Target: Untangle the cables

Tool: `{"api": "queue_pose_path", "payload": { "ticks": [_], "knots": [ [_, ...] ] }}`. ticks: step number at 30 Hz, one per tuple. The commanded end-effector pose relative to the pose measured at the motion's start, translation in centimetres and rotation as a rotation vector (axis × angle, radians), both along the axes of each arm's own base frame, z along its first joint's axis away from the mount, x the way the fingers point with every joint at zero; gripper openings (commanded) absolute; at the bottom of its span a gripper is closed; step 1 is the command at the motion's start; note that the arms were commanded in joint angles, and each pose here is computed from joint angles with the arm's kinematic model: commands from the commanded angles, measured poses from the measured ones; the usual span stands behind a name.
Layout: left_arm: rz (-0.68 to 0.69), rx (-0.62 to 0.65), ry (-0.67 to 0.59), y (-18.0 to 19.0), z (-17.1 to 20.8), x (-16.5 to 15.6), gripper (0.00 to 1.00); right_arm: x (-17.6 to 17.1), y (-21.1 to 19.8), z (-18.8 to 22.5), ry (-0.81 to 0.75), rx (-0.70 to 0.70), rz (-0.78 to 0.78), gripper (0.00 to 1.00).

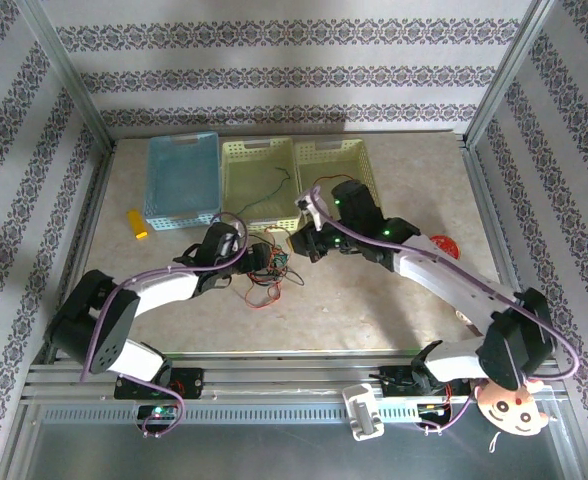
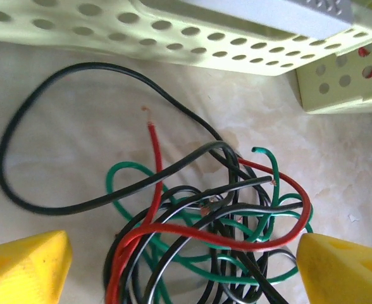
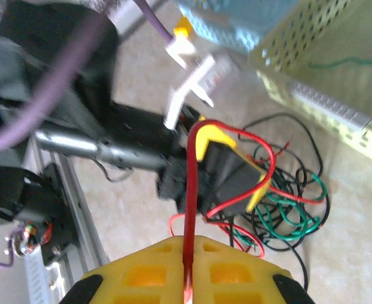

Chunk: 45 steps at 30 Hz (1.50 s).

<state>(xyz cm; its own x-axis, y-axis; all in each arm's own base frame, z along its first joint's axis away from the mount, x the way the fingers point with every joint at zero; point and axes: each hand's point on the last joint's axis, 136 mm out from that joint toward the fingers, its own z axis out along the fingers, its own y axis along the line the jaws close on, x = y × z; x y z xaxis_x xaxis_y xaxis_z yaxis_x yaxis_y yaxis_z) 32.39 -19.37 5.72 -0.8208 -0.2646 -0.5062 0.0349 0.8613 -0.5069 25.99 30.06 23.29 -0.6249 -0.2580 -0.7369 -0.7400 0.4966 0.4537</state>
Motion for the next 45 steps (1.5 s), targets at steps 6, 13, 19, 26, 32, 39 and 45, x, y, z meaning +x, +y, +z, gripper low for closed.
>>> {"api": "queue_pose_path", "payload": {
  "ticks": [6, 13, 19, 26, 32, 39, 45],
  "knots": [
    [-0.049, 0.027, 0.033, -1.4, -2.2, 0.7, 0.81, 2.2, -3.7, 8.5, -0.219, 0.156, -0.202, 0.07],
    [-0.045, 0.090, 0.111, -0.8, -5.1, 0.1, 0.78, 2.3, -7.6, 14.9, -0.412, 0.230, -0.356, 0.07],
    [-0.055, 0.135, 0.137, -0.7, -6.2, -0.6, 0.77, 3.0, -11.7, 18.8, -0.587, 0.248, -0.569, 0.07],
    [-0.068, 0.177, 0.174, -0.6, -7.6, -1.4, 0.71, 1.6, -14.5, 25.4, -0.764, 0.321, -0.632, 0.05],
    [-0.080, 0.209, 0.197, -0.5, -8.6, -1.9, 0.73, -0.2, -16.3, 30.5, -0.916, 0.368, -0.669, 0.04],
    [-0.091, 0.219, 0.209, -0.7, -9.4, -2.2, 0.75, -1.7, -17.5, 34.1, -1.023, 0.402, -0.688, 0.03],
    [-0.105, 0.188, 0.186, -1.4, -9.0, -2.3, 0.75, 2.1, -17.3, 31.9, -0.951, 0.291, -0.736, 0.03]
  ]
}}
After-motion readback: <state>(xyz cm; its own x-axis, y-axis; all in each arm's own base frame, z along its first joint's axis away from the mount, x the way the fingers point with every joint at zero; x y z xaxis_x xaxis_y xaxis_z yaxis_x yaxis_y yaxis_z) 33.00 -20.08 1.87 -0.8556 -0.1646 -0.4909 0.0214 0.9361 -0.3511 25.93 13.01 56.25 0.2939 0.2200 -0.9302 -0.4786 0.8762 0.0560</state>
